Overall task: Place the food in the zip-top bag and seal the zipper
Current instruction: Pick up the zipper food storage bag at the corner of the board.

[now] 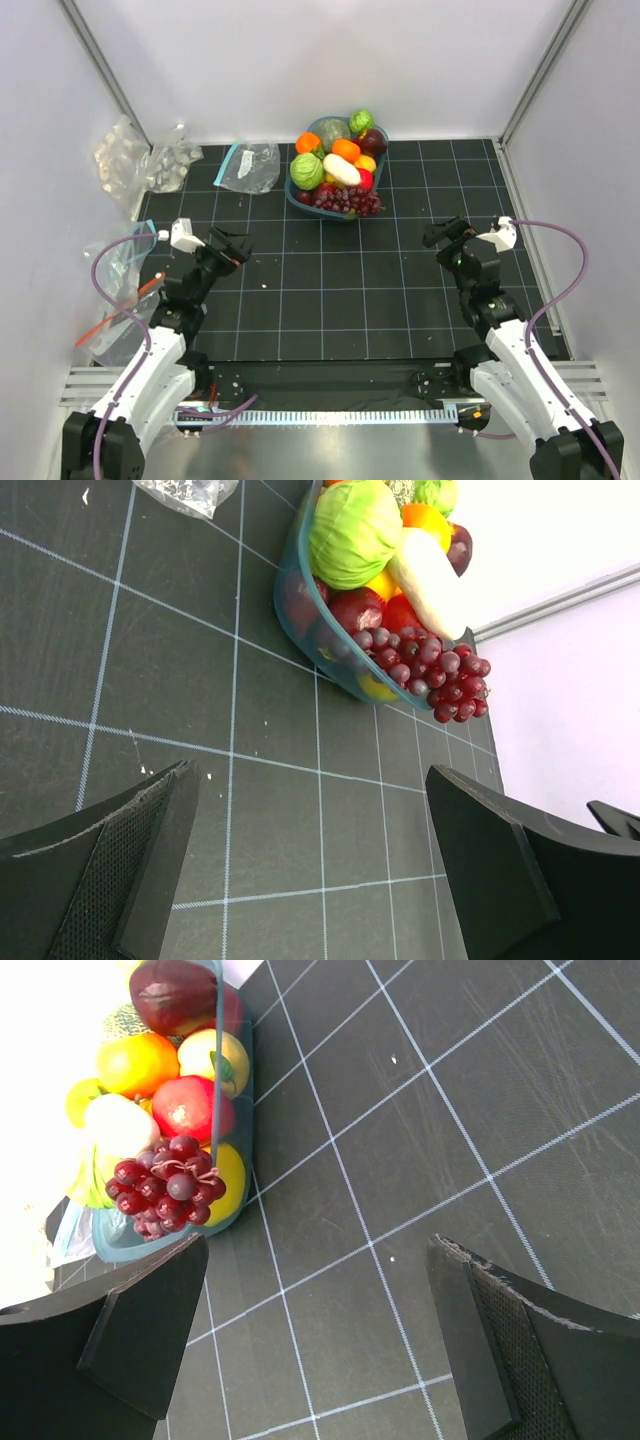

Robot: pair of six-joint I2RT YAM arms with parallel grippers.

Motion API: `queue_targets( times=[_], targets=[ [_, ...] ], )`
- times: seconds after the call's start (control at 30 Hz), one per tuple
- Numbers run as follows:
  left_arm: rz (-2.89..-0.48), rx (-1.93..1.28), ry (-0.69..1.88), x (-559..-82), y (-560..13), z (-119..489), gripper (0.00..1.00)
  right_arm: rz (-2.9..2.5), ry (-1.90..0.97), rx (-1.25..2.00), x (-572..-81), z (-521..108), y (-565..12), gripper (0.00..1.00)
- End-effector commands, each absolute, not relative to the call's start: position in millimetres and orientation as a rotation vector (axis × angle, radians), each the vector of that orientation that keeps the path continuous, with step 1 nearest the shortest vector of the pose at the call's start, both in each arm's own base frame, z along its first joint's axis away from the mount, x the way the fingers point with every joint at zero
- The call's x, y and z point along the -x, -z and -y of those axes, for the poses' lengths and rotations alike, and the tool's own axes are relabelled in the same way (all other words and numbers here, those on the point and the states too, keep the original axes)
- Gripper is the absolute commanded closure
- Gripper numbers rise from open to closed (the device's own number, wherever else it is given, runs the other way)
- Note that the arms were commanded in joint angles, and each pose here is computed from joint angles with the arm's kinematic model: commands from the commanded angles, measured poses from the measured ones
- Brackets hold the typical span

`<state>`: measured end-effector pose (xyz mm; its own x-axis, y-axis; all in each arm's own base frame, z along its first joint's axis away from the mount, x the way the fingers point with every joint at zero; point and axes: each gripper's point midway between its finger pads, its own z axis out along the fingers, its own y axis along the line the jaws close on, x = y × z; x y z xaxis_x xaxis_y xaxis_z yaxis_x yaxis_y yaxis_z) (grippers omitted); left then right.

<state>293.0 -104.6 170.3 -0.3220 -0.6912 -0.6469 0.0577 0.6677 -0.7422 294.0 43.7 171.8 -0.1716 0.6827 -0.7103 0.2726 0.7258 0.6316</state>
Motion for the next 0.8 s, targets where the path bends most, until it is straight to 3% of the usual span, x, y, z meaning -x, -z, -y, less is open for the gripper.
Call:
queue_targets(
  times=[0.0, 0.2, 0.53, 0.77],
  targets=[
    [-1.692, 0.466, 0.834, -295.2, -191.4, 107.9, 0.00, -1.682, -0.461, -0.730, -299.2, -44.3, -189.7, 0.00],
    [-1.748, 0.510, 0.555, -296.7, -185.2, 97.0, 0.00, -1.645, -0.474, -0.725, -299.3, -43.4, -192.3, 0.00],
    [-1.953, 0.296, 0.173, -284.8, -194.2, 153.6, 0.00, -1.657, -0.475, -0.674, -302.0, -47.7, -193.7, 0.00],
    [-2.103, 0.148, -0.177, -271.7, -212.9, 128.1, 0.00, -1.672, -0.483, -0.653, -302.1, -51.0, -191.6, 0.00]
  ],
)
